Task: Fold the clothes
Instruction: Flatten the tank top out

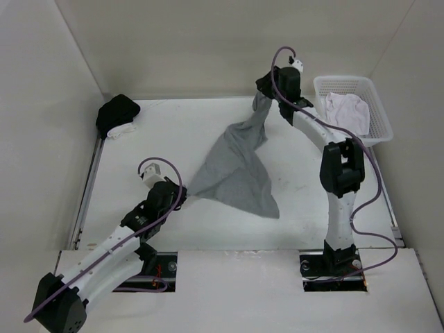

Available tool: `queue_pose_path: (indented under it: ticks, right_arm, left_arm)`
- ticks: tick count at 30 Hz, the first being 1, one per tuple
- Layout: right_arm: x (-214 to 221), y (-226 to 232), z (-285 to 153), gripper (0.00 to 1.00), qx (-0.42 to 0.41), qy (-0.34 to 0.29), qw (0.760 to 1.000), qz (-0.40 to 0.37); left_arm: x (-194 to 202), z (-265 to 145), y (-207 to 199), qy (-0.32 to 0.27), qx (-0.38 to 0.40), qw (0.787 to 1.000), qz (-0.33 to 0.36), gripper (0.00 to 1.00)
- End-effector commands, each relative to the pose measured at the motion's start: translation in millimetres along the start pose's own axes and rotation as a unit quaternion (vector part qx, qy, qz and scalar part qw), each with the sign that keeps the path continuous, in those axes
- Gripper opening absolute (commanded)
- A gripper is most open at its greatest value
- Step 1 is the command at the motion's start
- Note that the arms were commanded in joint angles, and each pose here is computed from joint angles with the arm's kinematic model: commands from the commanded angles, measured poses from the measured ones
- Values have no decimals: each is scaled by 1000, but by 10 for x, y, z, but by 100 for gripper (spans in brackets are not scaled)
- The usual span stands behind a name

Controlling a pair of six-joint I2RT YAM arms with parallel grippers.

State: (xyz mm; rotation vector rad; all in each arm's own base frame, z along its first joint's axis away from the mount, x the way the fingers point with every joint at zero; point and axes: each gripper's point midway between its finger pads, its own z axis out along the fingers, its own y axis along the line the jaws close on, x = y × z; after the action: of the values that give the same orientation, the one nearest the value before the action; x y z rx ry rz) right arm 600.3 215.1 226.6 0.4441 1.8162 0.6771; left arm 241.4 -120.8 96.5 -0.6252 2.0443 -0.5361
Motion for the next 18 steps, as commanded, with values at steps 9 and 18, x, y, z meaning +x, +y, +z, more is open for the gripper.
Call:
queue_pose_path:
  ticks: [9, 18]
  right_arm:
    - [875, -237, -743, 52, 0, 82, 995, -51]
    - [1609, -743, -2103, 7, 34, 107, 993, -43]
  left_arm:
    - [-209, -40, 365, -56, -60, 996, -38, 26]
    - [-385, 111, 519, -81, -98, 992, -11, 41]
